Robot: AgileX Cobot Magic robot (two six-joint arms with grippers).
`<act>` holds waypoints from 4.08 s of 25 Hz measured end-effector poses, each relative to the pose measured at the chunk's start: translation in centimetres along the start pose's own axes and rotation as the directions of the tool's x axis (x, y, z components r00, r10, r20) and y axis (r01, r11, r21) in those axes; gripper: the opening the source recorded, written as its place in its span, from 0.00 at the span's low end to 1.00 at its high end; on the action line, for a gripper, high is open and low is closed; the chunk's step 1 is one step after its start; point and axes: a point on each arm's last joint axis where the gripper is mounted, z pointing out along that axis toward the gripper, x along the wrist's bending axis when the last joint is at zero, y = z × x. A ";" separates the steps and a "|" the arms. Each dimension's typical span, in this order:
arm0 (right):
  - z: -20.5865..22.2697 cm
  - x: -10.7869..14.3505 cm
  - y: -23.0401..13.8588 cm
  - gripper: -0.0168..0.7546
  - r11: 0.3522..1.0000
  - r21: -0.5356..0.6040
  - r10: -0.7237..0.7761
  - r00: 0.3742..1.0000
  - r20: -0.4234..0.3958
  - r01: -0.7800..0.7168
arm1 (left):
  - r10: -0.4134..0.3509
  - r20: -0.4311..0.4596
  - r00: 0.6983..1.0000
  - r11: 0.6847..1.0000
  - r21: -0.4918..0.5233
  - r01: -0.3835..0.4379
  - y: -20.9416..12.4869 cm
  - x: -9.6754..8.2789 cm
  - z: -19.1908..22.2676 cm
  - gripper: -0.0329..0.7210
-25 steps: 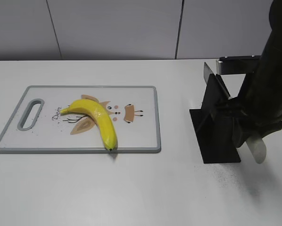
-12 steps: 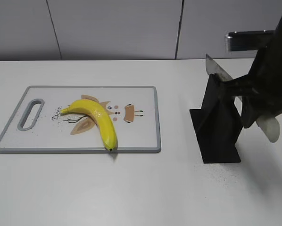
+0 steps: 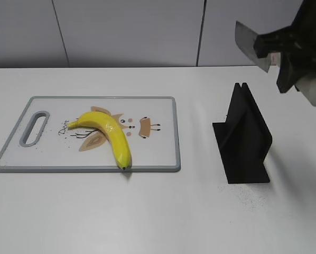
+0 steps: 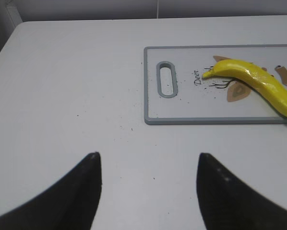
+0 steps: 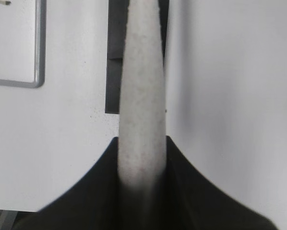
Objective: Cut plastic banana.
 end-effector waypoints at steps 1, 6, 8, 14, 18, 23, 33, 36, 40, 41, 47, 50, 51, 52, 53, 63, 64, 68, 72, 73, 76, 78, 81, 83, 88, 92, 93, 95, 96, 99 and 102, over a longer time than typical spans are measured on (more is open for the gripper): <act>-0.4 0.1 0.2 0.23 1.000 -0.015 -0.008 1.000 -0.005 0.008 | 0.000 0.000 1.000 1.000 0.000 0.000 0.0 0.0 0.0 0.83; -2.2 0.3 1.2 0.23 0.987 -0.085 -0.140 0.990 -0.016 0.138 | 0.000 -0.001 1.000 1.000 -0.008 0.000 0.1 0.0 0.0 0.83; -2.7 0.4 1.5 0.23 0.966 -0.103 -0.238 0.971 -0.009 0.236 | 0.001 -0.003 1.000 0.999 -0.037 -0.001 0.5 0.0 -0.3 0.83; -2.7 0.7 2.2 0.23 0.891 -0.109 -0.442 0.897 0.014 0.440 | 0.011 -0.005 1.000 0.998 -0.064 -0.011 3.9 0.3 0.5 0.83; -1.9 1.4 3.9 0.23 0.843 -0.110 -0.527 0.849 0.023 0.526 | 0.103 0.019 0.995 0.995 -0.021 -0.103 6.5 0.4 2.6 0.83; -1.5 2.8 6.4 0.23 0.770 -0.156 -0.626 0.780 0.004 0.619 | 0.191 0.071 0.979 0.980 0.040 -0.194 10.4 0.5 5.8 0.83; 1.0 5.0 9.6 0.23 0.574 -0.212 -0.812 0.583 -0.027 0.791 | 0.391 0.283 0.876 0.907 0.045 -0.419 19.5 -0.1 13.3 0.83; 1.8 5.5 9.7 0.23 0.414 -0.236 -0.907 0.419 -0.029 0.879 | 0.489 0.366 0.792 0.840 0.047 -0.540 21.3 -0.6 16.2 0.83; 3.2 6.2 10.0 0.23 0.296 -0.270 -0.955 0.293 -0.053 0.916 | 0.609 0.515 0.604 0.698 0.014 -0.716 22.6 -1.7 19.5 0.83; 3.7 6.4 10.1 0.23 0.276 -0.272 -0.961 0.271 -0.059 0.922 | 0.625 0.546 0.557 0.666 -0.001 -0.746 22.8 -2.1 20.4 0.83; 6.6 7.7 10.8 0.23 0.191 -0.338 -0.981 0.163 -0.110 0.922 | 0.695 0.639 0.330 0.512 -0.117 -0.851 23.2 -4.7 25.4 0.83; 6.9 8.1 11.0 0.23 0.144 -0.377 -0.988 0.111 -0.109 0.915 | 0.694 0.661 0.285 0.487 -0.140 -0.862 22.9 -5.8 27.2 0.81; 6.9 8.2 11.0 0.23 0.125 -0.383 -0.991 0.092 -0.102 0.915 | 0.691 0.667 0.279 0.485 -0.142 -0.863 22.7 -6.1 27.7 0.81; 6.8 8.2 11.0 0.23 0.106 -0.389 -0.993 0.076 -0.093 0.915 | 0.684 0.676 0.274 0.484 -0.139 -0.864 22.4 -6.3 28.3 0.80; 6.8 8.3 11.0 0.23 0.092 -0.392 -0.994 0.062 -0.089 0.915 | 0.674 0.688 0.271 0.484 -0.134 -0.865 22.1 -6.4 28.8 0.79; 9.1 8.9 11.1 0.23 0.070 -0.431 -0.991 0.014 -0.130 0.899 | 0.640 0.715 0.282 0.493 -0.100 -0.864 20.4 -6.7 31.9 0.48; 9.1 8.9 11.1 0.23 0.067 -0.433 -0.992 0.012 -0.128 0.899 | 0.637 0.717 0.282 0.493 -0.098 -0.864 20.3 -6.8 32.1 0.40; 9.0 8.9 11.2 0.23 0.065 -0.436 -0.993 0.014 -0.120 0.898 | 0.619 0.734 0.279 0.494 -0.087 -0.865 19.7 -6.9 32.8 0.10; 9.0 8.9 11.2 0.23 0.066 -0.435 -0.993 0.016 -0.118 0.898 | 0.600 0.750 0.278 0.495 -0.076 -0.866 19.0 -7.0 33.7 0.04; 9.2 8.9 11.2 0.23 0.068 -0.434 -0.993 0.017 -0.120 0.898 | 0.596 0.753 0.278 0.496 -0.074 -0.865 18.9 -7.0 33.9 0.04; 10.2 8.8 11.3 0.23 0.088 -0.405 -0.990 0.034 -0.139 0.910 | 0.577 0.761 0.297 0.509 -0.050 -0.859 18.3 -7.1 34.8 0.04; 11.1 8.6 11.3 0.23 0.111 -0.365 -0.987 0.059 -0.153 0.924 | 0.545 0.773 0.324 0.527 -0.015 -0.850 17.6 -7.2 35.6 0.04; 13.6 8.6 11.1 0.23 0.163 -0.303 -0.973 0.102 -0.206 0.939 | 0.504 0.790 0.349 0.537 0.029 -0.843 16.1 -7.5 37.2 0.05; 15.9 8.6 10.8 0.24 0.205 -0.266 -0.956 0.135 -0.260 0.942 | 0.482 0.796 0.367 0.544 0.057 -0.837 14.5 -7.7 38.2 0.05; 22.6 8.7 9.2 0.29 0.265 -0.136 -0.904 0.197 -0.381 0.955 | 0.446 0.781 0.437 0.556 0.141 -0.819 7.7 -8.6 39.9 0.06; 23.7 8.8 9.0 0.30 0.273 -0.114 -0.896 0.209 -0.393 0.955 | 0.449 0.774 0.447 0.557 0.149 -0.817 6.7 -8.9 40.3 0.07; 23.6 8.9 9.0 0.30 0.274 -0.113 -0.897 0.211 -0.390 0.955 | 0.445 0.775 0.448 0.558 0.152 -0.816 6.6 -8.9 40.4 0.07; 23.4 9.0 9.2 0.30 0.270 -0.115 -0.901 0.208 -0.382 0.956 | 0.440 0.777 0.450 0.559 0.155 -0.814 6.5 -8.9 40.5 0.07; 23.4 9.0 9.2 0.30 0.269 -0.117 -0.902 0.208 -0.379 0.956 | 0.436 0.779 0.451 0.559 0.159 -0.814 6.3 -8.9 40.6 0.07; 23.1 9.1 9.5 0.31 0.277 -0.122 -0.903 0.214 -0.371 0.953 | 0.428 0.782 0.452 0.557 0.166 -0.814 5.9 -9.0 40.8 0.07; 23.0 9.1 9.6 0.31 0.276 -0.123 -0.905 0.215 -0.366 0.953 | 0.425 0.784 0.454 0.557 0.169 -0.813 5.7 -9.0 40.9 0.07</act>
